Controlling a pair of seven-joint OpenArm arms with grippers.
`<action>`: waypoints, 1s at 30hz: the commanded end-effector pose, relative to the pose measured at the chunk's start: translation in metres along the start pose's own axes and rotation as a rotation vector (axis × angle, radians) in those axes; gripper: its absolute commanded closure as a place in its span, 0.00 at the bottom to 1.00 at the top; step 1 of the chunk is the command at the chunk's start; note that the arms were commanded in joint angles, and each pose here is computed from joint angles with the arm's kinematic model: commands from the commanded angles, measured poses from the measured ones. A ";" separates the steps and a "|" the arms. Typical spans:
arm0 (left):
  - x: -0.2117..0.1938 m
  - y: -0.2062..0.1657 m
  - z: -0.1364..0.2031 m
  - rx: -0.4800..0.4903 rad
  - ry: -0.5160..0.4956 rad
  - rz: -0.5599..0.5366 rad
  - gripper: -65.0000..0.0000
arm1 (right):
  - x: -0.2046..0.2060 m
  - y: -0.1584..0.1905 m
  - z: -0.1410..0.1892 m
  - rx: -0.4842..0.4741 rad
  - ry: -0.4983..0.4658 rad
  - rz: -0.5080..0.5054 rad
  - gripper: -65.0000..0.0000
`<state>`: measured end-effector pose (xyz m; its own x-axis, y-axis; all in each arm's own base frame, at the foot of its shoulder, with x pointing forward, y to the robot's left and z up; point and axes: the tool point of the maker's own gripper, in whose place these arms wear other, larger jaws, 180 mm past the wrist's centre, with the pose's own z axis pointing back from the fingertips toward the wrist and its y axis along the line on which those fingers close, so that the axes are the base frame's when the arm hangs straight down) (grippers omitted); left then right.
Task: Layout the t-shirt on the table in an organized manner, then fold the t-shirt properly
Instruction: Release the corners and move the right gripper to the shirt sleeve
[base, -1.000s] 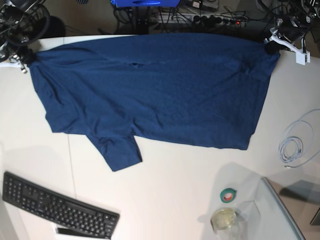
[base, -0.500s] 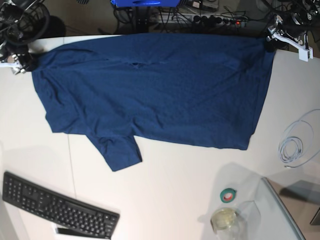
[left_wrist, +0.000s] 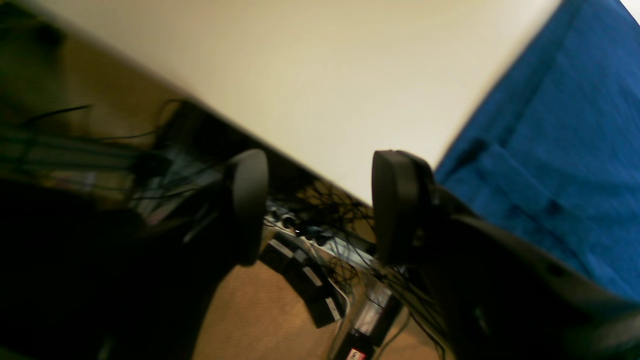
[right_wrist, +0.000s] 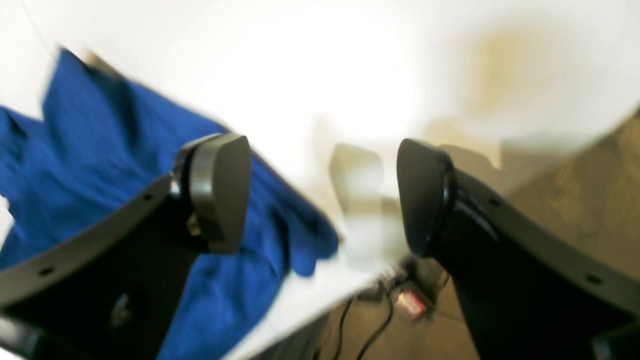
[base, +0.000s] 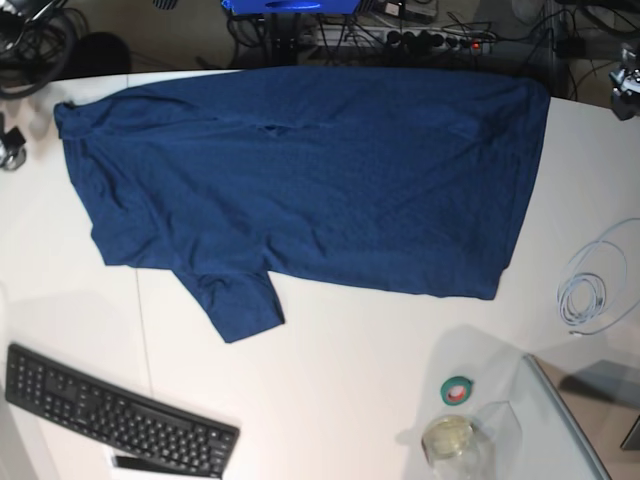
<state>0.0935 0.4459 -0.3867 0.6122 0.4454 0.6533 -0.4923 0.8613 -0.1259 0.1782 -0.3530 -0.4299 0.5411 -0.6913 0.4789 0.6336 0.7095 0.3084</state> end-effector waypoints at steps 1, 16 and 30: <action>0.026 0.009 0.011 0.021 -0.070 -0.031 0.50 | 0.033 0.030 0.001 0.078 -0.069 0.101 0.34; 0.019 0.054 0.048 0.139 -0.097 0.021 0.51 | 0.018 0.321 -0.088 0.529 0.068 0.752 0.34; 0.015 0.057 0.050 0.145 -0.082 0.018 0.99 | -0.044 0.332 -0.130 0.509 0.136 0.721 0.34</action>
<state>0.0395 0.4802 -0.3615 0.5633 0.4679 0.6810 -0.5992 0.7989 -0.0533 0.4187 -0.0977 -0.4725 0.8257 -0.0347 0.5630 -0.1828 0.9278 0.3253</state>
